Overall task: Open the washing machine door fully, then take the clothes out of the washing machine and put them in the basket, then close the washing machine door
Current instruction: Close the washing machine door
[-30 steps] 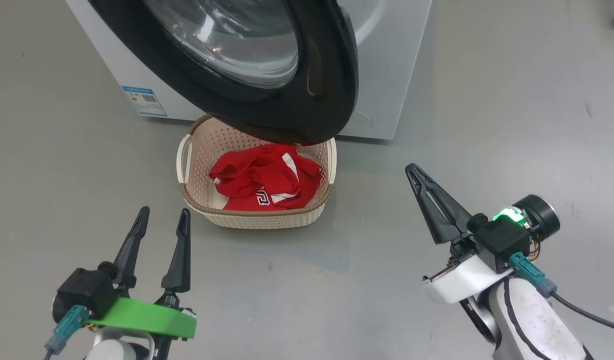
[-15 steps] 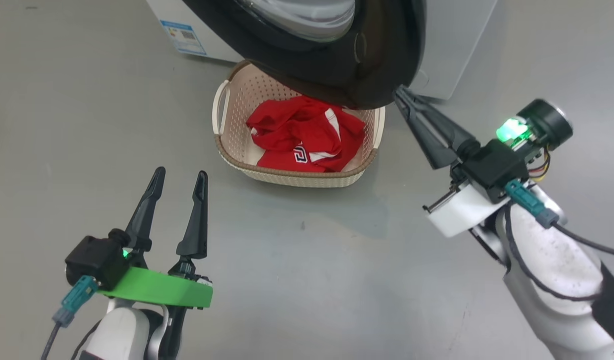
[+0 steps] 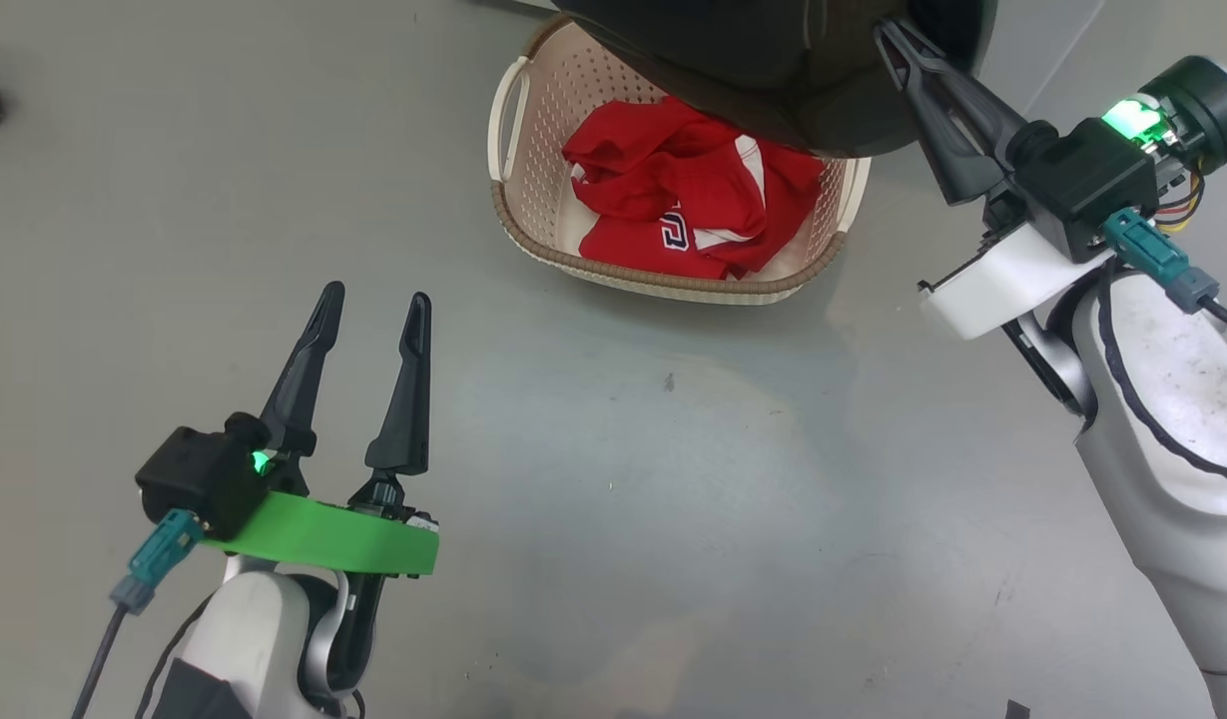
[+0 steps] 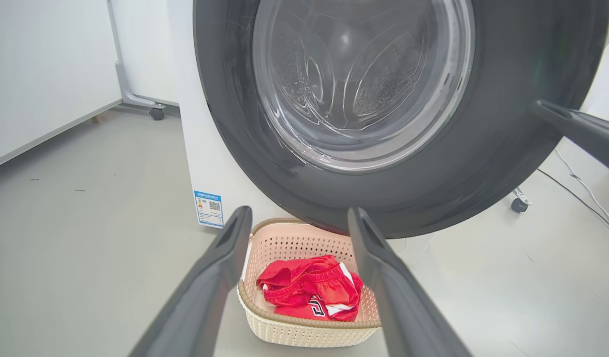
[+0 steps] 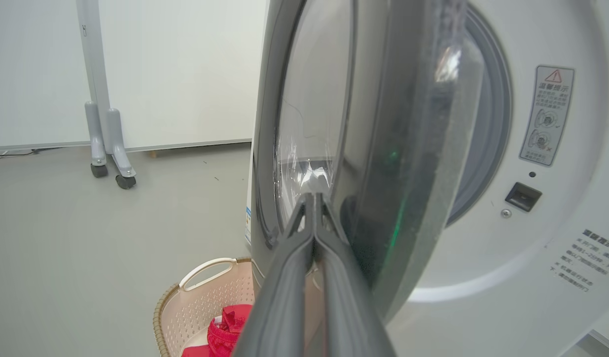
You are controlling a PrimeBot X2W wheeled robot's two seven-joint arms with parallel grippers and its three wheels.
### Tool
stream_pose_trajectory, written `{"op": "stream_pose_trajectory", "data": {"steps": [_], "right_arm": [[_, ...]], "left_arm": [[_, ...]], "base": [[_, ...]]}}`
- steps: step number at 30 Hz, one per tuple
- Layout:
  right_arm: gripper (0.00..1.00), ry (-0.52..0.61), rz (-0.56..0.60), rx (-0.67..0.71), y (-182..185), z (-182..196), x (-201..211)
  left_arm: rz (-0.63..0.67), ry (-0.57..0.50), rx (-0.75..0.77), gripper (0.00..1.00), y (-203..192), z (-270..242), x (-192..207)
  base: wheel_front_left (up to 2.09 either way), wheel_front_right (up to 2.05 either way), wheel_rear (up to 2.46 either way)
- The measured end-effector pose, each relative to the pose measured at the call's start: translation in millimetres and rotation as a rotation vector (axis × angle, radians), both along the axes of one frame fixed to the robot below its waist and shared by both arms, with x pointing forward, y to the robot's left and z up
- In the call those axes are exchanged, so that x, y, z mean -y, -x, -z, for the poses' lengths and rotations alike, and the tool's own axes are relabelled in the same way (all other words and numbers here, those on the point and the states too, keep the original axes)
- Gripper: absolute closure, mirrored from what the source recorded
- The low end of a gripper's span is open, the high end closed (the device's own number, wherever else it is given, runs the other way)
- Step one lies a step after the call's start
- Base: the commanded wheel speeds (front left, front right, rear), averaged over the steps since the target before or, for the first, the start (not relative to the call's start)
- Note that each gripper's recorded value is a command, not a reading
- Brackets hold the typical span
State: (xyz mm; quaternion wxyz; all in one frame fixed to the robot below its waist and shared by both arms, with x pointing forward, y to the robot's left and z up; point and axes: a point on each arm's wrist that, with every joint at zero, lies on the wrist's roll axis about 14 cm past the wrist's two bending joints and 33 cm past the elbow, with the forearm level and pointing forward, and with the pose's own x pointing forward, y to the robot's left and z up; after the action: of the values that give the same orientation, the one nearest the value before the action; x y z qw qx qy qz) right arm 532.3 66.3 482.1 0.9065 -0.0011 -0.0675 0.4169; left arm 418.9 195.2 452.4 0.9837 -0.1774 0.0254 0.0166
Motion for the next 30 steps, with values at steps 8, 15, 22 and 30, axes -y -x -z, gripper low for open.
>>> {"op": "stream_pose_trajectory", "data": {"steps": [8, 15, 22, 30], "right_arm": [[1.0, -0.042, 0.02, -0.027, -20, 1, 1], [1.0, -0.043, 0.063, 0.013, -51, -7, 12], [1.0, -0.032, 0.12, 0.034, -82, -7, 29], [1.0, -0.016, 0.156, 0.063, -116, -5, 38]], "left_arm": [[-0.013, -0.004, -0.033, 0.0, 1, 11, -4], [0.009, -0.004, -0.044, 0.0, -10, 19, 2], [0.031, -0.007, -0.043, 0.0, -23, 25, 7], [0.05, -0.018, -0.071, 0.0, -35, 42, 11]], "base": [[0.0, 0.0, 0.0], [0.0, 0.0, 0.0], [0.0, 0.0, 0.0], [0.0, 0.0, 0.0]]}}
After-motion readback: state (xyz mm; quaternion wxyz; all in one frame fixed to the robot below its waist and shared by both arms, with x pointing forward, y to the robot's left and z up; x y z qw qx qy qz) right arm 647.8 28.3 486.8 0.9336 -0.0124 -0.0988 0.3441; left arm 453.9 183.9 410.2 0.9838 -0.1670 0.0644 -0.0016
